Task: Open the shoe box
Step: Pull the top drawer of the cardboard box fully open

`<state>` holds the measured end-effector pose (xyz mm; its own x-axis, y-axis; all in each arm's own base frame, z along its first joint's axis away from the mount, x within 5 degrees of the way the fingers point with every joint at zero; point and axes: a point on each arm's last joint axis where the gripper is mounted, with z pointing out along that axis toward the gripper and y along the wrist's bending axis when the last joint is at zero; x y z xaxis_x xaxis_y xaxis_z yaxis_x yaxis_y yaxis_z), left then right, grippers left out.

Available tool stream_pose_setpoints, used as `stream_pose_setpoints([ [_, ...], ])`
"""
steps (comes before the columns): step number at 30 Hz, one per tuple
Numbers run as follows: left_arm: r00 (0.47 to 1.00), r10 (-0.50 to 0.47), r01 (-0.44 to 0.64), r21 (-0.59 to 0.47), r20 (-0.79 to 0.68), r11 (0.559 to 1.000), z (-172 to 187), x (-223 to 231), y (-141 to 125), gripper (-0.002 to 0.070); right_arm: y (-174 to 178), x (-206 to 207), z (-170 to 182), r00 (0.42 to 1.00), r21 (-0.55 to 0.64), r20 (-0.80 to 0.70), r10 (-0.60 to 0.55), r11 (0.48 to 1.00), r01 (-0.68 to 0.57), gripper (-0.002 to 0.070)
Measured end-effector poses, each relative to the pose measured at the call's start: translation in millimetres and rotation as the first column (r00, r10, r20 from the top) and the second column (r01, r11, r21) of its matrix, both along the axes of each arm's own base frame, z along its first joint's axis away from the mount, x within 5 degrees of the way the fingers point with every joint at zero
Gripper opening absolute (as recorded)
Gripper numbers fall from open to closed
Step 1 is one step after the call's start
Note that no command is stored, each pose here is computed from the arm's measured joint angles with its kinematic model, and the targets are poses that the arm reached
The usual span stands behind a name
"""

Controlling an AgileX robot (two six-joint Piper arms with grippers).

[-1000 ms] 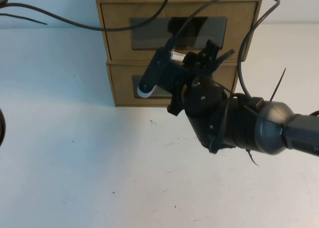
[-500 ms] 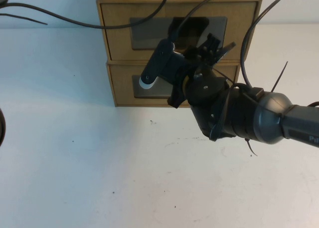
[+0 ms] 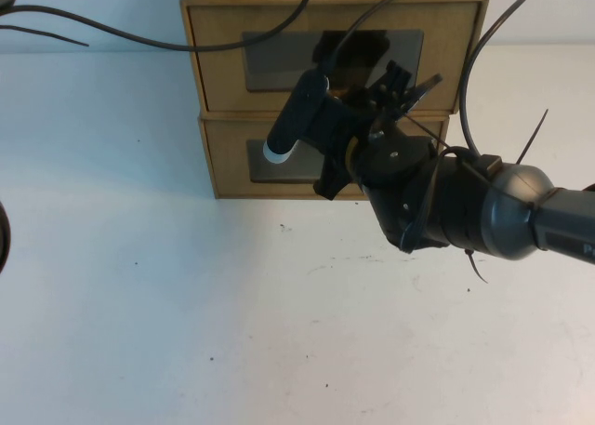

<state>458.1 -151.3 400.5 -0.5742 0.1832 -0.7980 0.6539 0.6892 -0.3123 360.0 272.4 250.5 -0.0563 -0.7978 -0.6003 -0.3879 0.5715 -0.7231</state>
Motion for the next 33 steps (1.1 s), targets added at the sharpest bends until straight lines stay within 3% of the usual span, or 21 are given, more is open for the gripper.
stream_pose_setpoints([
  [33,1.0,0.002,-0.002,-0.002,-0.003,1.0,0.0,0.0,0.0,-0.0005,13.1,-10.3,-1.8,1.0,-0.04,0.014,0.023,0.999,-0.023,0.0233],
])
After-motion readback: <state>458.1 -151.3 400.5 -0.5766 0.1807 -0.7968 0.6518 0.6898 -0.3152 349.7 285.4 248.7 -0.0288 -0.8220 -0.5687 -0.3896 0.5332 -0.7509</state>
